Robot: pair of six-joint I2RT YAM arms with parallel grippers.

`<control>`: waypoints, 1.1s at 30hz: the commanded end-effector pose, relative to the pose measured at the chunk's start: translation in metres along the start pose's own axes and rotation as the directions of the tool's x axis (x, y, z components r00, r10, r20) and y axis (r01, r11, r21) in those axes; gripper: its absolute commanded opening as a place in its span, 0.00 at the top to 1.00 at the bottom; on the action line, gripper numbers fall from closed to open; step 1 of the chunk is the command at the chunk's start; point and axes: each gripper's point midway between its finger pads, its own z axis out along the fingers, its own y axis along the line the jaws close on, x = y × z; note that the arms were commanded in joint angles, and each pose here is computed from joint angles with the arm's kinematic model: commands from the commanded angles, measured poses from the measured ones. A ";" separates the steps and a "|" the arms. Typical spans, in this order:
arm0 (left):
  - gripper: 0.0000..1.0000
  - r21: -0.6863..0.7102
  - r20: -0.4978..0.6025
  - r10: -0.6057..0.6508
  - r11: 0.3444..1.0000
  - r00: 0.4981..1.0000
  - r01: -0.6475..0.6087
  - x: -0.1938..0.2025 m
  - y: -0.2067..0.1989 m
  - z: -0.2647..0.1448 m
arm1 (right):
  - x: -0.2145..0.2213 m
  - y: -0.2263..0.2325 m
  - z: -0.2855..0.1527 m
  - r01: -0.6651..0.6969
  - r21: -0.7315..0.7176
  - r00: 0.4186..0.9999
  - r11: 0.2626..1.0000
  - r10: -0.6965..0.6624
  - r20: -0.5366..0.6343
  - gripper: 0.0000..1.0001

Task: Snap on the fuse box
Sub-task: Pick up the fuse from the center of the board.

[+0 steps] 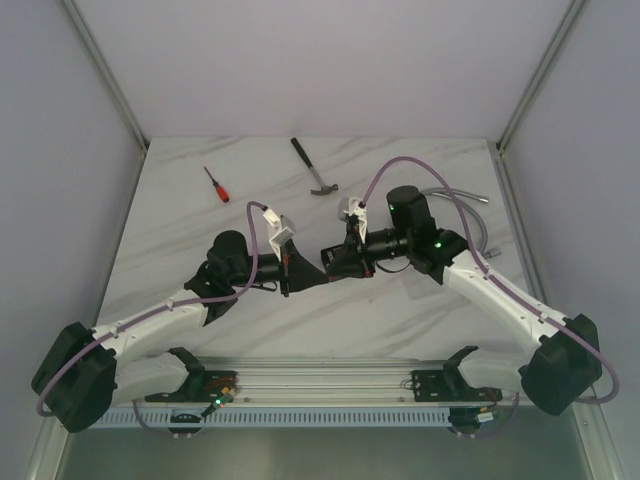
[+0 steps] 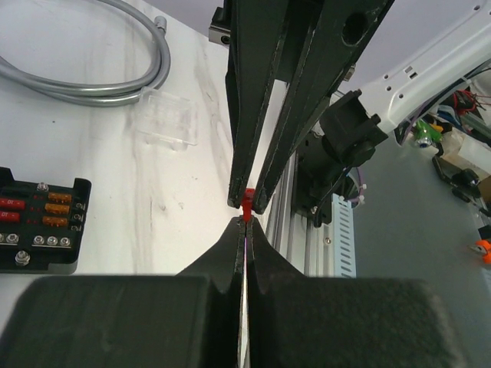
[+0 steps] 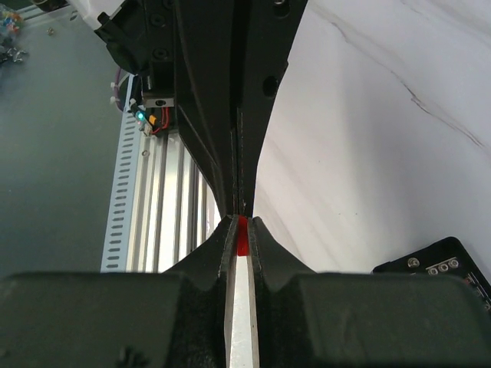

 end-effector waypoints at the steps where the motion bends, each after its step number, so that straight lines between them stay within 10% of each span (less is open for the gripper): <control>1: 1.00 0.037 0.047 0.043 0.998 0.998 -0.045 -0.018 -0.008 0.003 | -0.001 0.009 0.001 0.010 -0.066 1.000 0.998 -0.010 -0.001 0.88; 20: 1.00 0.040 0.070 0.037 0.998 0.997 -0.040 -0.023 -0.010 0.004 | 0.004 0.009 0.002 0.006 -0.077 1.000 0.997 -0.007 -0.013 0.84; 26: 1.00 0.025 0.075 0.029 0.999 0.997 -0.031 -0.024 -0.007 0.004 | 0.006 0.008 0.003 0.003 -0.077 1.000 0.997 -0.004 -0.018 1.00; 33: 0.84 -0.048 0.066 0.008 0.999 0.998 -0.004 -0.018 0.008 0.005 | 0.011 -0.009 0.002 -0.019 0.028 0.999 0.999 0.021 -0.045 1.00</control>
